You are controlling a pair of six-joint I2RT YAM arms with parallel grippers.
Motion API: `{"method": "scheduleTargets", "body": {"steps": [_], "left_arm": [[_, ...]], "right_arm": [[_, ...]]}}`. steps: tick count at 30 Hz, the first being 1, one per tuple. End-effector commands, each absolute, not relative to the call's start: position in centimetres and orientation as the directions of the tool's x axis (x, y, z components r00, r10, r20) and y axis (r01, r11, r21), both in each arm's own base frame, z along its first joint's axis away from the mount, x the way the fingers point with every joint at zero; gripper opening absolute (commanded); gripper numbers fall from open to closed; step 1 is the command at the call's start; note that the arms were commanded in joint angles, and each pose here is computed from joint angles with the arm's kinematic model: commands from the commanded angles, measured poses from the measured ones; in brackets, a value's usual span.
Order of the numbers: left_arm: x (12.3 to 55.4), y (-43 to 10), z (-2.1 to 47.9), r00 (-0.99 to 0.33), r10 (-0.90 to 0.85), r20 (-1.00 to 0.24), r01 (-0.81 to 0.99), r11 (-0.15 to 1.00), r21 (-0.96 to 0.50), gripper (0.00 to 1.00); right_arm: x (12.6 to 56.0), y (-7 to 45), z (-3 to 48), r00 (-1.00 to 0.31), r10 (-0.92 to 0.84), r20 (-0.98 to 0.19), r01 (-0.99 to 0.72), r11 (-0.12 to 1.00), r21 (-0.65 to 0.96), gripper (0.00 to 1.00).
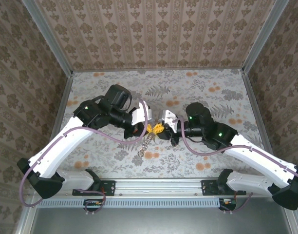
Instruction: Put the keys on the keyring
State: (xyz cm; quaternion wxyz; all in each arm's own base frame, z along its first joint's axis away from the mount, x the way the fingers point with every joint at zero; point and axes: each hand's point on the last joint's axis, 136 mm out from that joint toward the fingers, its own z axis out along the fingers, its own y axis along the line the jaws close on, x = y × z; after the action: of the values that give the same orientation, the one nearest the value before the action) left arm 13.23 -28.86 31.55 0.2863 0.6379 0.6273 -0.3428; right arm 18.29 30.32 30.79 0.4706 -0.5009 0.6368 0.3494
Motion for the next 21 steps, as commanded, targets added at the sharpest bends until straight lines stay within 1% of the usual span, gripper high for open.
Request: {"method": "scheduleTargets", "body": {"steps": [1, 4, 7, 9, 12, 21], "left_arm": [[13.2, -28.8, 35.1, 0.007, 0.468, -0.884, 0.998, -0.053, -0.020, 0.23], [13.8, -27.8, 37.1, -0.010, 0.363, -0.932, 0.999, -0.028, -0.022, 0.25], [14.2, -27.1, 38.9, -0.007, 0.243, -0.970, 1.000, -0.016, -0.011, 0.23], [14.4, -26.9, 39.5, -0.008, 0.196, -0.981, 1.000, -0.016, -0.011, 0.23], [14.8, -27.0, 39.6, -0.011, 0.172, -0.985, 1.000, -0.016, -0.013, 0.22], [15.8, -28.1, 39.6, -0.001, 0.123, -0.992, 0.999, -0.050, -0.007, 0.24]], "right_arm": [[19.5, 29.5, 35.7, -0.010, -0.098, -0.995, -0.948, 0.318, -0.021, 0.00], [19.7, 29.2, 37.5, -0.017, 0.020, -1.000, -0.951, 0.309, 0.022, 0.00], [19.8, 29.3, 38.6, -0.019, 0.106, -0.994, -0.951, 0.304, 0.051, 0.00], [19.9, 29.3, 39.3, -0.024, 0.163, -0.986, -0.952, 0.297, 0.072, 0.00], [19.9, 29.2, 40.2, -0.023, 0.220, -0.975, -0.954, 0.288, 0.088, 0.00], [19.6, 30.0, 41.1, -0.064, 0.291, -0.955, -0.969, 0.212, 0.129, 0.00]]}}
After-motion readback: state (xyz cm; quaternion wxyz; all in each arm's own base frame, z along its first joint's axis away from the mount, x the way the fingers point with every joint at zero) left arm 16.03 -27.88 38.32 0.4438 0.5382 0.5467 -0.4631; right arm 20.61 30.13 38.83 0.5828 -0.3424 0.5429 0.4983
